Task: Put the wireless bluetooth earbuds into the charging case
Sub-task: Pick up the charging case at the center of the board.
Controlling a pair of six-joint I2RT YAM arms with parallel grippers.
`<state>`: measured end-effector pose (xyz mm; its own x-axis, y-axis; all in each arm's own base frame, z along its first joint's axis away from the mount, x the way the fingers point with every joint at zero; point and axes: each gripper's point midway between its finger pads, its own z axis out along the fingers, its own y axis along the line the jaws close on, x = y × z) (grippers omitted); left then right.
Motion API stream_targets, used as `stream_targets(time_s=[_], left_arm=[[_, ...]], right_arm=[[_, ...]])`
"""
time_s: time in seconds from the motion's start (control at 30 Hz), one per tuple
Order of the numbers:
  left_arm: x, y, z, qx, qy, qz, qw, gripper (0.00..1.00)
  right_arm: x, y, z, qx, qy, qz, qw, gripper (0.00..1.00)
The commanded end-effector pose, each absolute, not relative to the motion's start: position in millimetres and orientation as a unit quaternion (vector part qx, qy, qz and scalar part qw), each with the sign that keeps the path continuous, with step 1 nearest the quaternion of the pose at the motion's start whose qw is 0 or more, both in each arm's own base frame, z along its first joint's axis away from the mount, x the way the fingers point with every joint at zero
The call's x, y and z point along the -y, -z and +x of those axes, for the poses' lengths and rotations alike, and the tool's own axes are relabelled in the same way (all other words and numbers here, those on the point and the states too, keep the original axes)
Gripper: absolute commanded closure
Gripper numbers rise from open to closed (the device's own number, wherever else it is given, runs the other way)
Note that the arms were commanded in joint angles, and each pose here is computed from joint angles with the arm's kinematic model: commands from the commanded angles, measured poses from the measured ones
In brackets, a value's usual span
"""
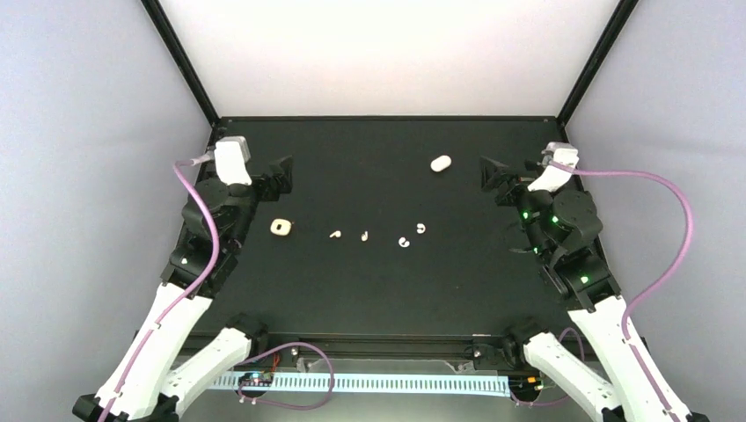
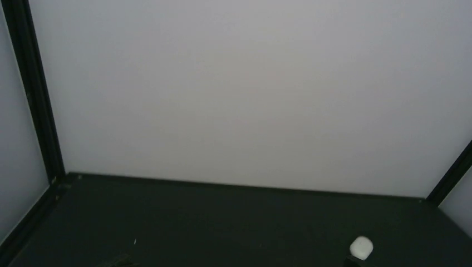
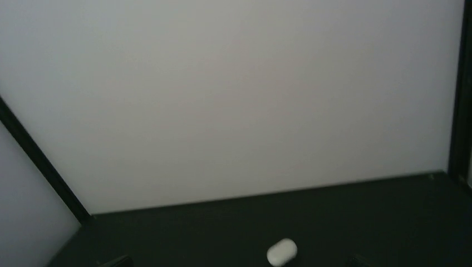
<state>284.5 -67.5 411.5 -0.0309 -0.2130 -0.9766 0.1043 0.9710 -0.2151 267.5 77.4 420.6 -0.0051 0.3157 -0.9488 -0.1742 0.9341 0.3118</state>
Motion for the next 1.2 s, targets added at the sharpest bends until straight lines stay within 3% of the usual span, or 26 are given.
stream_targets(time_s=[0.0,0.53,0.7,0.87,1.17], left_arm=[[60.5,-385.4,281.0,-0.729,0.120,-0.059,0.672,0.01],[75.0,-290.4,290.8,-0.803,0.141,-0.053,0.577,0.01],[77.0,-279.4,297.7,-0.816,0.137,-0.060,0.558,0.01],[74.7,-260.9,298.6,-0.827,0.133,-0.074,0.541,0.01],[54.3,-214.0,294.2,-0.868,0.106,-0.145,0.462,0.01]], right_arm=[[-74.8,-380.7,276.2,-0.726,-0.188,0.073,0.657,0.00],[-96.7,-309.3,309.4,-0.807,-0.082,0.121,0.573,0.00],[-143.6,-285.2,327.0,-0.806,-0.155,0.093,0.564,0.00],[-208.0,-245.7,341.9,-0.840,-0.229,0.019,0.492,0.00],[-204.6,-190.2,394.3,-0.878,-0.172,0.086,0.439,0.01]])
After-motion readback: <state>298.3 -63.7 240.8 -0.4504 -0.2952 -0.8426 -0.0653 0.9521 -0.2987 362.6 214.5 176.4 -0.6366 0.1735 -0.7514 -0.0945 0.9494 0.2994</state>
